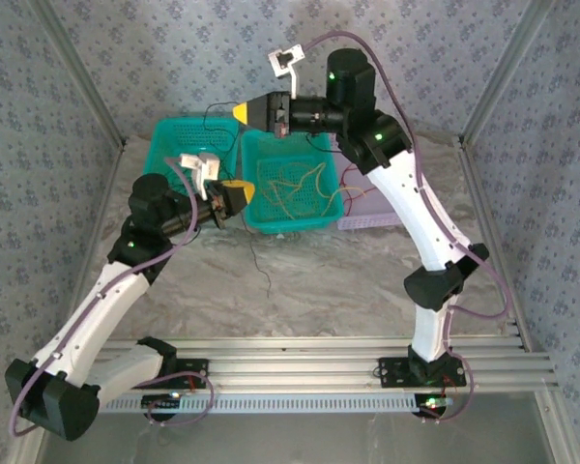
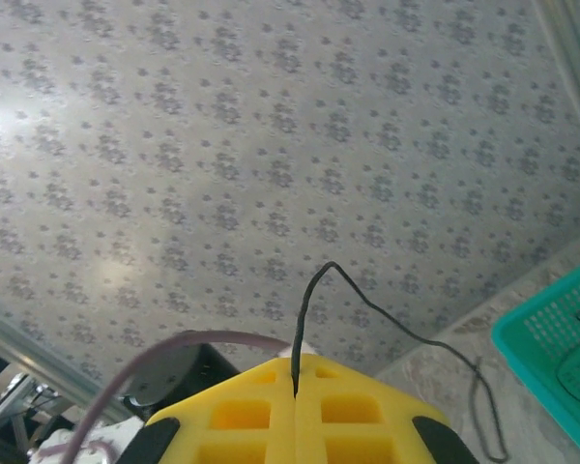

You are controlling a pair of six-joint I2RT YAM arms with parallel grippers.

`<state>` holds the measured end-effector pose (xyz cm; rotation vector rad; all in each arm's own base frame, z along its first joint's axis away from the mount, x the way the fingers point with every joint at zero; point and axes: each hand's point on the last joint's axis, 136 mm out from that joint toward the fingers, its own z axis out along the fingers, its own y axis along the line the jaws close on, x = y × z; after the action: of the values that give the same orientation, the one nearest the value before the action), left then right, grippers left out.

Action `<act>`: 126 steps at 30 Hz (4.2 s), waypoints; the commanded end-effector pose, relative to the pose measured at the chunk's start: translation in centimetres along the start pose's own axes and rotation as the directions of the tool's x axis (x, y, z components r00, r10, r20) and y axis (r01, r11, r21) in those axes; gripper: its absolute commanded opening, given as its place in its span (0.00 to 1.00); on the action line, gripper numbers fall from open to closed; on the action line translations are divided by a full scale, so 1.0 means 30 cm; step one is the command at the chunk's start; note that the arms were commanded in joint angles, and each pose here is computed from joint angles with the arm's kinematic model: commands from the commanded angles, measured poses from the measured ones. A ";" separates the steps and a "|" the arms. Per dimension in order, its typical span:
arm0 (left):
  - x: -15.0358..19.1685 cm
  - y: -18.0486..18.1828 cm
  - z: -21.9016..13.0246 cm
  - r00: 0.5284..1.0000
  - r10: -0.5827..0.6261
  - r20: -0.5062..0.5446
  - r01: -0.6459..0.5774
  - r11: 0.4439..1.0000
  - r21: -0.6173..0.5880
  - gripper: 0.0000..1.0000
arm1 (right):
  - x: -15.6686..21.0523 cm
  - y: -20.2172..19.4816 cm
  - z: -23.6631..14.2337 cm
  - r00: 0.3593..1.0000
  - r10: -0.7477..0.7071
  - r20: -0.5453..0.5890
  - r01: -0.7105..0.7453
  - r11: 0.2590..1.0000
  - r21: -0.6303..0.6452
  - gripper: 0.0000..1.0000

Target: Untangle the cables

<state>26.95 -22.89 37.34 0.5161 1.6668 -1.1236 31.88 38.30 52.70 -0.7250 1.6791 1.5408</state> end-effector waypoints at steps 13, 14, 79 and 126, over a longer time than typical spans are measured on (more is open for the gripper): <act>-0.287 0.016 -0.164 0.986 0.124 0.116 -0.099 0.976 -0.196 0.00 | 0.058 -0.238 -0.311 0.986 -0.067 0.151 0.010 0.936 0.351 0.40; -0.317 0.019 -0.175 0.983 0.132 0.130 -0.102 0.972 -0.214 0.00 | 0.070 -0.252 -0.332 0.986 -0.064 0.154 0.003 0.931 0.365 0.41; 0.085 0.849 -0.419 0.993 -0.083 0.087 0.111 0.367 -0.923 1.00 | 0.862 -0.707 -1.519 0.914 -0.353 0.199 -0.318 -0.319 0.893 1.00; 0.530 1.130 -0.514 0.990 0.110 -0.084 -0.109 0.249 -0.962 1.00 | 0.973 -1.195 -1.338 0.971 -0.238 -0.034 0.013 -0.091 0.996 1.00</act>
<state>38.56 3.74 7.71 -0.2254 1.9756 0.2196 37.91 -3.68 7.89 0.1673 1.9604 -0.2066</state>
